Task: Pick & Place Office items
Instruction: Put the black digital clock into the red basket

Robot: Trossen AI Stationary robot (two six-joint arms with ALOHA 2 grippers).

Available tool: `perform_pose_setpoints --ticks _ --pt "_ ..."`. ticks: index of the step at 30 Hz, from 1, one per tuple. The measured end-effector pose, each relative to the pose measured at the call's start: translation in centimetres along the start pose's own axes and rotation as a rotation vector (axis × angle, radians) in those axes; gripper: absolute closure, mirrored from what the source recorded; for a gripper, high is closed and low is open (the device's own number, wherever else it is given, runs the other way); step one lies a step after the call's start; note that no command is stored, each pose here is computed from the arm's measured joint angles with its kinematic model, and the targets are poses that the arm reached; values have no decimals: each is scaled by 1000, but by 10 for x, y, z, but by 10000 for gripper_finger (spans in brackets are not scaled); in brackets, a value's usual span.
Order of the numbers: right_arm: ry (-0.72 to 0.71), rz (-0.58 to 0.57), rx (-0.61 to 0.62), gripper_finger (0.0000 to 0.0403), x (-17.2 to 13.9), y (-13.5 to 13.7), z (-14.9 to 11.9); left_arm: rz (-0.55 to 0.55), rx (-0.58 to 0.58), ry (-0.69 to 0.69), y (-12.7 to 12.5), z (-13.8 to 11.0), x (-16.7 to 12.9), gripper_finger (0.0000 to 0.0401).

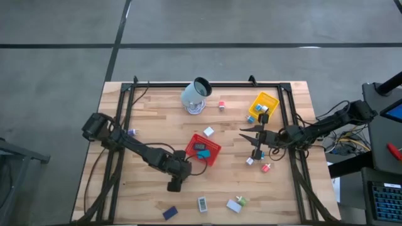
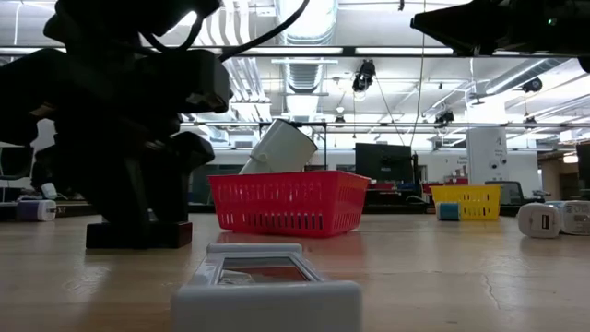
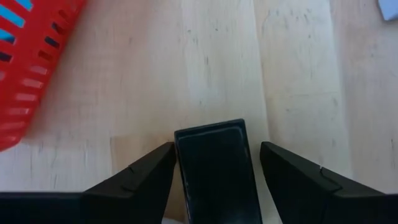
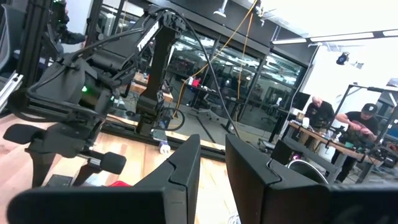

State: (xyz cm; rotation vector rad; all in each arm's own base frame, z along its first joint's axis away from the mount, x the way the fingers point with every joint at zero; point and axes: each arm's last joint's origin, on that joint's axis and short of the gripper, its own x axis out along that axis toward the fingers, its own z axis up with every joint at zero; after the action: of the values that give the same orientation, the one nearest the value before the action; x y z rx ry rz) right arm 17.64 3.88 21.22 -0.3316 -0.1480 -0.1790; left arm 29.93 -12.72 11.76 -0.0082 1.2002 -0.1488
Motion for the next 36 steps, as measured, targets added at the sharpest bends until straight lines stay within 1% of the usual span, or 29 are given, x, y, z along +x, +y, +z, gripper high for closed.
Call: perform_pose_setpoints --ticks 10,13,16,21,22,36 --pt "0 0 0 330 0 0 0 -4 -1 2 -1 -1 1 158" --pt "0 0 0 330 0 0 0 -2 -2 3 -1 -2 1 164" --pt "1 0 0 330 0 0 0 3 1 3 -2 -2 1 182" --pt "1 1 -1 330 0 0 0 20 9 -1 -2 -3 1 248" --pt "1 1 -1 330 0 0 0 21 17 -1 -2 -3 1 252" --pt "7 3 -1 330 0 0 -1 9 102 -2 -5 -4 1 252"
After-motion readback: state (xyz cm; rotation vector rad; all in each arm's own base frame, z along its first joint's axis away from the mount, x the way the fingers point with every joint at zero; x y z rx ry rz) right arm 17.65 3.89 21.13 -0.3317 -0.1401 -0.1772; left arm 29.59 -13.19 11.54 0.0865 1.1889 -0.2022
